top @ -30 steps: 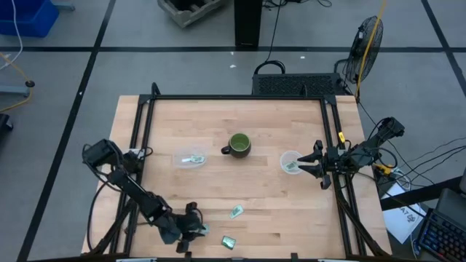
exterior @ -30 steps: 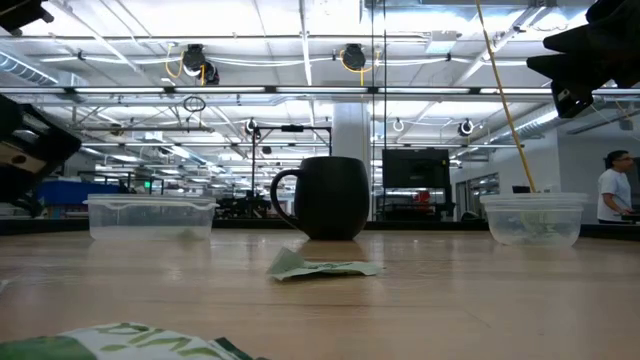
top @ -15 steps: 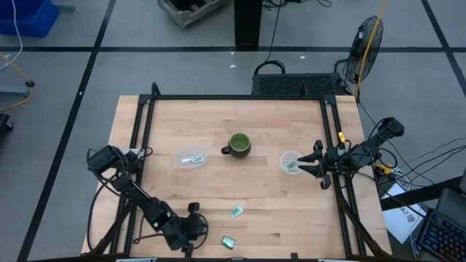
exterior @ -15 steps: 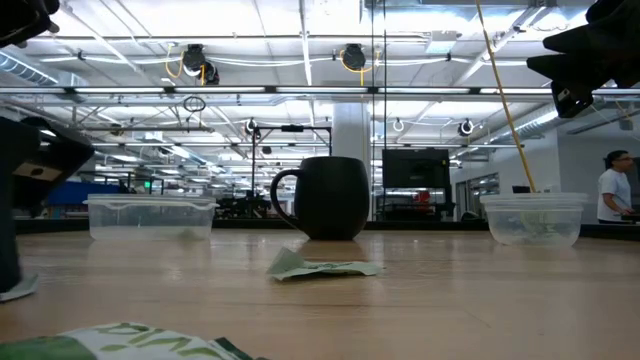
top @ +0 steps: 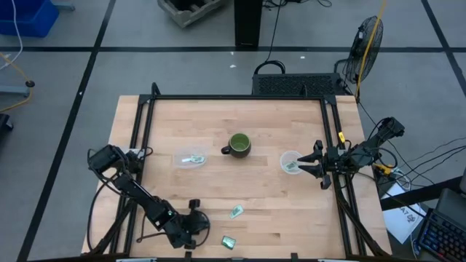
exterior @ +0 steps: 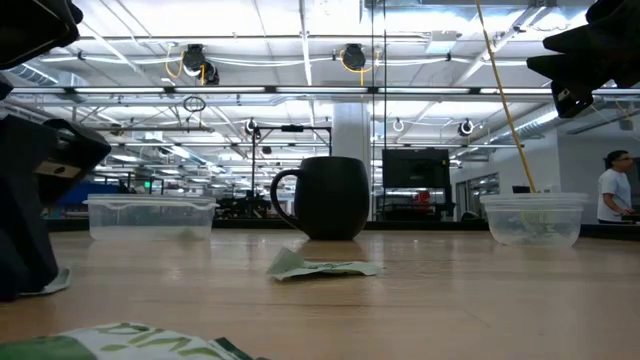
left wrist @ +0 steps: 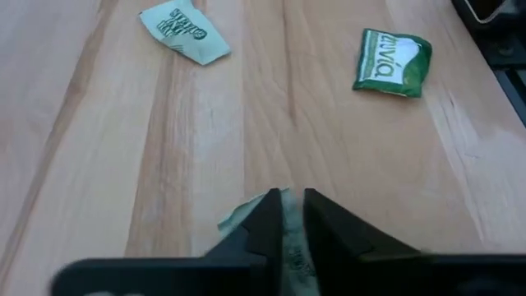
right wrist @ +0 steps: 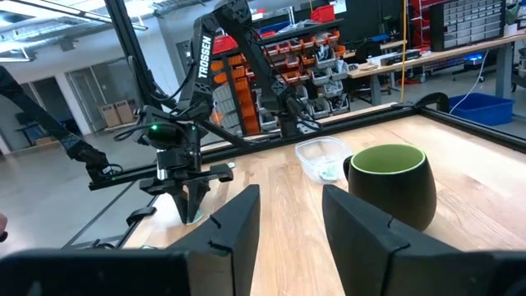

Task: Pick and place Stevia / Truvia into bins
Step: Put the stevia packet into the oval transparent container

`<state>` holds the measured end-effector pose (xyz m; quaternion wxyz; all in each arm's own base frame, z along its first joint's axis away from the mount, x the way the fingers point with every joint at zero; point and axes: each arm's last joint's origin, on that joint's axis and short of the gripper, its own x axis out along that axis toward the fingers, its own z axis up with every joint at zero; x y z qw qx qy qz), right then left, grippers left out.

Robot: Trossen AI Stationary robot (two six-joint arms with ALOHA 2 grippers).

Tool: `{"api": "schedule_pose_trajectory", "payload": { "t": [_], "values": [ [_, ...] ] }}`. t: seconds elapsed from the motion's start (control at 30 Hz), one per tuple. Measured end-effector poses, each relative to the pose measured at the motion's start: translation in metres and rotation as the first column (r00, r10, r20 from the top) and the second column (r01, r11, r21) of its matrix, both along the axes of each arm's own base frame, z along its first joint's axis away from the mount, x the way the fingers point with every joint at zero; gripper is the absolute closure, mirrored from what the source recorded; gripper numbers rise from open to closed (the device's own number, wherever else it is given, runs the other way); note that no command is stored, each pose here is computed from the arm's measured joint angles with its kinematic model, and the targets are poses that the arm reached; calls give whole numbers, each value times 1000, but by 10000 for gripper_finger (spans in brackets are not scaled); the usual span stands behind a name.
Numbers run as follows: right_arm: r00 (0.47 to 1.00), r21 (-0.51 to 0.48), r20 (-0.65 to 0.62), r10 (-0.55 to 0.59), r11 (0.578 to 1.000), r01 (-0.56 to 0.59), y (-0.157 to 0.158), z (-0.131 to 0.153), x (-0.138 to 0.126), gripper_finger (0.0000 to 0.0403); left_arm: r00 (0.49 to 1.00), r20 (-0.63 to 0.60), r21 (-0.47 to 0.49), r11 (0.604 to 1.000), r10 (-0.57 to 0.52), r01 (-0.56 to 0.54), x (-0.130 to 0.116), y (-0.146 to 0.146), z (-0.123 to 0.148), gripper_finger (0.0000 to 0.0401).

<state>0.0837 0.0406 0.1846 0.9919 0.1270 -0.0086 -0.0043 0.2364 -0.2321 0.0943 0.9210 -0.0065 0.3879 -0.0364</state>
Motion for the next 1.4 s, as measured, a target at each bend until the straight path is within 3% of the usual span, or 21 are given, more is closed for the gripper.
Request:
{"api": "schedule_pose_trajectory", "payload": {
  "t": [0.13,0.43,0.67,0.97,1.4],
  "values": [
    [1000,0,0,0,1000,0,0,0,0,277,1000,2,20,1000,-23,23,0,0,0,394],
    [1000,0,0,0,1000,0,0,0,0,277,997,64,45,999,-31,29,-1,5,24,395],
    [1000,0,0,0,1000,0,0,0,0,277,995,99,173,985,1,-18,-11,19,55,394],
    [1000,0,-1,0,1000,0,0,0,0,277,977,153,381,903,149,-197,-29,64,85,390],
    [1000,0,0,0,1000,0,0,0,0,277,894,153,398,802,421,-445,-47,152,69,395]
  ]
}}
